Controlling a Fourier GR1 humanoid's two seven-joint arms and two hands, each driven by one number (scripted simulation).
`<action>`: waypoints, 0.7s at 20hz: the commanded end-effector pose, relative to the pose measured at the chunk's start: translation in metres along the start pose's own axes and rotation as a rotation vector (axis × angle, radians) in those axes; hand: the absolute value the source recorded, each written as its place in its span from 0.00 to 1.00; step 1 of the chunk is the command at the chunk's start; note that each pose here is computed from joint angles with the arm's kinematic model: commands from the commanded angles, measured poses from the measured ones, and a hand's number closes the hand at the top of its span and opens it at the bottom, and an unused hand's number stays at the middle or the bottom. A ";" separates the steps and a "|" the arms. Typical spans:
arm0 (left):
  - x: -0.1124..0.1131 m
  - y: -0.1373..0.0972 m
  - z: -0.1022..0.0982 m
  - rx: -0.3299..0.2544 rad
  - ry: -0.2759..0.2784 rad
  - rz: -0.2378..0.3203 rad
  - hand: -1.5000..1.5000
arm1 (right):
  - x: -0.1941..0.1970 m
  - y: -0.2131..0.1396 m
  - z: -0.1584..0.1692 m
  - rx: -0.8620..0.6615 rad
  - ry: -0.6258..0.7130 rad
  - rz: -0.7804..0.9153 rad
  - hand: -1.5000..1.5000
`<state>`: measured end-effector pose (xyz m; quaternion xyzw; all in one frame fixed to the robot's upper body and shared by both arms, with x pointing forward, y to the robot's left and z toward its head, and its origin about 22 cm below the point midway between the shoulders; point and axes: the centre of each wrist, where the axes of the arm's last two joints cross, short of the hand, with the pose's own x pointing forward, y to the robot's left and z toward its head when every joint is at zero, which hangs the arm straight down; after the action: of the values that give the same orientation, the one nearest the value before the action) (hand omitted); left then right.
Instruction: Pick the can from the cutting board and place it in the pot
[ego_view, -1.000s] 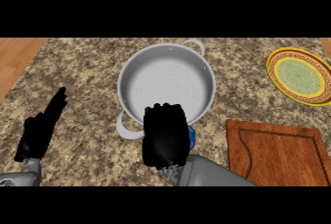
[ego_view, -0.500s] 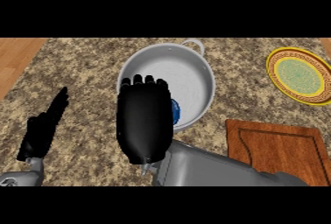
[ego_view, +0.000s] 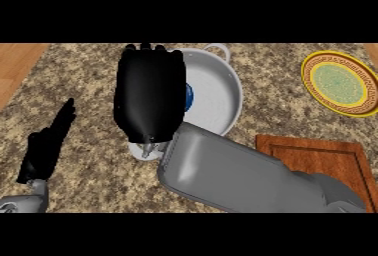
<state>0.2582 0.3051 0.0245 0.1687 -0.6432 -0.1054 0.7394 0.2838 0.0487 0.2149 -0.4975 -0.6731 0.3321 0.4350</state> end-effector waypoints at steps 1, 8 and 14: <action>-0.003 0.009 0.001 0.013 0.000 -0.010 0.50 | 0.013 -0.010 -0.021 -0.011 0.180 -0.118 1.00; -0.008 0.023 0.010 0.035 0.026 0.014 0.50 | -0.004 0.019 -0.063 -0.020 0.161 -0.108 1.00; 0.000 0.014 0.006 0.021 -0.007 0.008 0.50 | -0.035 0.051 -0.097 0.034 0.196 -0.058 1.00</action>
<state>0.2553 0.3147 0.0286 0.1764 -0.6461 -0.0949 0.7365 0.3727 0.0406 0.2058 -0.4958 -0.6534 0.2967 0.4891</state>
